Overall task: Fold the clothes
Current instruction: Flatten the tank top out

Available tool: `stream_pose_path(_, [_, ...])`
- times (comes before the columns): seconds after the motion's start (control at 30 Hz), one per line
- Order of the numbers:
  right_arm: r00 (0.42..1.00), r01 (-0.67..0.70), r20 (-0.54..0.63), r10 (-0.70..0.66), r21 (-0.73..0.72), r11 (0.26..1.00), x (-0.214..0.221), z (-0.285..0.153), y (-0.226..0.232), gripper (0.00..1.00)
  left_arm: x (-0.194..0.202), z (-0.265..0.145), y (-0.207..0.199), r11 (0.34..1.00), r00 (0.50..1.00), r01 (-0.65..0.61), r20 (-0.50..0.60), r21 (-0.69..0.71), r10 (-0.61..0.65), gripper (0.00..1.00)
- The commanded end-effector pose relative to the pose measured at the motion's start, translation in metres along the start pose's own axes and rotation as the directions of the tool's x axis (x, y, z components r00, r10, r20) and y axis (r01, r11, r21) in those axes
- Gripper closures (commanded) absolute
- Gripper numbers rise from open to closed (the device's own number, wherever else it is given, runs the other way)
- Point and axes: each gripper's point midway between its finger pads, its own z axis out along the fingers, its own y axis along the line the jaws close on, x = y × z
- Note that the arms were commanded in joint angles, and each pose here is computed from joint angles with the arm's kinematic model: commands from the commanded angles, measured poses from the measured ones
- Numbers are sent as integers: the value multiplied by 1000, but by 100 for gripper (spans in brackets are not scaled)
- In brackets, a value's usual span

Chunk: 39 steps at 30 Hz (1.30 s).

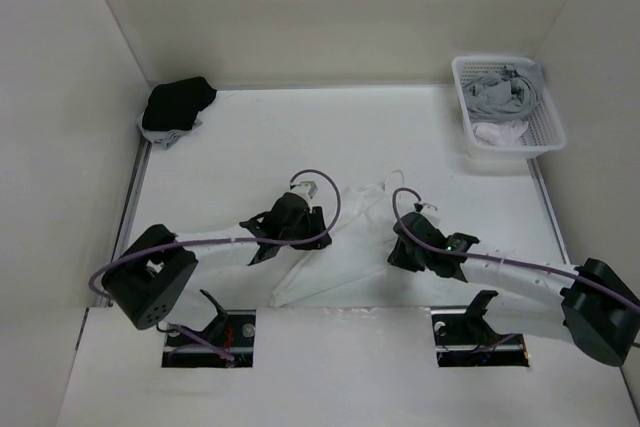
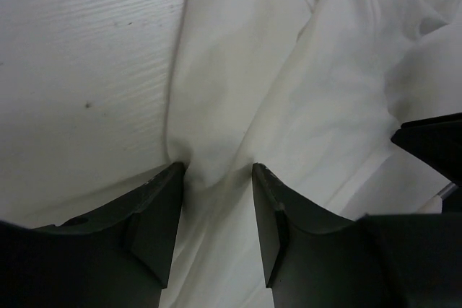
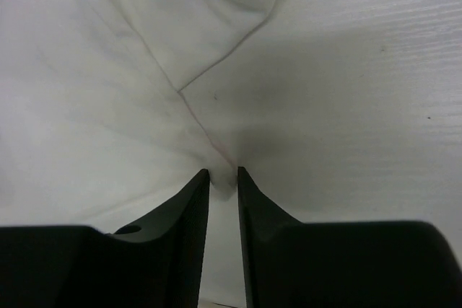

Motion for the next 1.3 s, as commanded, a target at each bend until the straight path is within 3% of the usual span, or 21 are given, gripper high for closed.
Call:
stream_pose_path(0.0, [999, -33, 10, 33, -53, 998, -3, 4, 17, 80, -29, 7, -49, 980, 998, -44, 57, 194, 33, 63])
stream_pose_path(0.13, [996, -59, 66, 66, -99, 993, -22, 4, 30, 95, -44, 25, -52, 979, 996, -27, 92, 204, 8, 89])
stream_pose_path(0.27, [984, -73, 153, 96, -149, 986, -60, 3, 44, 99, -102, 53, -27, 992, 965, 85, 241, 96, -106, 95])
stream_pose_path(0.43, [959, -68, 259, 113, -179, 981, -111, 9, 53, 100, -172, 84, -17, 987, 917, 152, 365, 55, -162, 89])
stream_pose_path(0.57, [952, -81, 282, 120, -148, 986, -121, 19, 43, 100, -190, 67, -12, 987, 898, 153, 408, 57, -163, 65])
stream_pose_path(0.67, [944, -92, 300, 134, -151, 984, -122, 19, 35, 100, -174, 36, 17, 983, 882, 186, 439, 4, -169, 62])
stream_pose_path(0.9, [889, -198, 384, 250, -171, 965, -138, -3, 1, 100, -96, -32, 85, 948, 865, 294, 456, -122, -209, 63])
stream_pose_path(1.07, [882, -217, 386, 270, -175, 960, -132, -10, -11, 100, -56, -41, 90, 939, 904, 303, 361, -164, -228, 70])
stream_pose_path(1.27, [888, -212, 376, 263, -172, 962, -124, -9, -16, 100, -32, -40, 71, 960, 940, 264, 248, -96, -234, 69])
